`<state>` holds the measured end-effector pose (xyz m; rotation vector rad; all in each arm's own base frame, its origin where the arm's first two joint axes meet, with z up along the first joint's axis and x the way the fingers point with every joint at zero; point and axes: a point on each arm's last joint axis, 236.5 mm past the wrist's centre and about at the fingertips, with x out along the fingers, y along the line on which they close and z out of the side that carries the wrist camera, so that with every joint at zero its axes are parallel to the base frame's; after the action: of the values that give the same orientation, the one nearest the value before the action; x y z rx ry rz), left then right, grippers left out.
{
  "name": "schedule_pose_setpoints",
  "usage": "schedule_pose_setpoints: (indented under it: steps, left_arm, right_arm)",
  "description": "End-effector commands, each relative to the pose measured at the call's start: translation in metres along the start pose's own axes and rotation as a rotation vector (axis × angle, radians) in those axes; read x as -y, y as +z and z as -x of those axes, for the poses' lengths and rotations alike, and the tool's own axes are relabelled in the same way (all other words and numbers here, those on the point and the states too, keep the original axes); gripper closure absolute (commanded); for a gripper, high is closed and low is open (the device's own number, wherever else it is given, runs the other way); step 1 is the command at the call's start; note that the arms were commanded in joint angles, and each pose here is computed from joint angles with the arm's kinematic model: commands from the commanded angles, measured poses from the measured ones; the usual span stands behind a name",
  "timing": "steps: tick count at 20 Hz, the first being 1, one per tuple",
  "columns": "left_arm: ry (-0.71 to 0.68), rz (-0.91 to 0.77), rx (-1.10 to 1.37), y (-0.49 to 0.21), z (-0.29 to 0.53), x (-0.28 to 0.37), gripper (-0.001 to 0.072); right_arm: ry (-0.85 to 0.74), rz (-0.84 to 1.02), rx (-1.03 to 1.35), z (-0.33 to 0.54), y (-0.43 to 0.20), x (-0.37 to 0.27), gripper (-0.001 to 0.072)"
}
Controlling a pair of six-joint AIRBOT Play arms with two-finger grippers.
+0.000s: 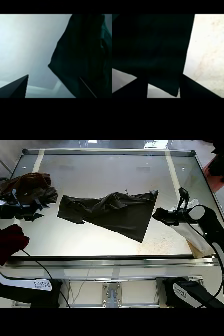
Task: Fold the shirts.
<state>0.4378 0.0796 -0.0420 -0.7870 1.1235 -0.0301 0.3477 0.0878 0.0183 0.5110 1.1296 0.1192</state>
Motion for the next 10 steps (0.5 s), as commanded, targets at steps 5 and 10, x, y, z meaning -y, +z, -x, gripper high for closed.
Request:
schedule_pose_setpoints:
  steps: [5,10]
  left_arm:
    - [-0.069,-0.104,0.000,0.028,-0.066,0.043,0.0117]
    - [0.063,-0.116,-0.090,0.025,-0.076,0.021,0.0134]
  right_arm:
    - [0.166,0.034,0.004,-0.011,-0.027,-0.066,0.0279]
    - [0.167,0.080,0.097,0.016,-0.015,-0.070,0.0278]
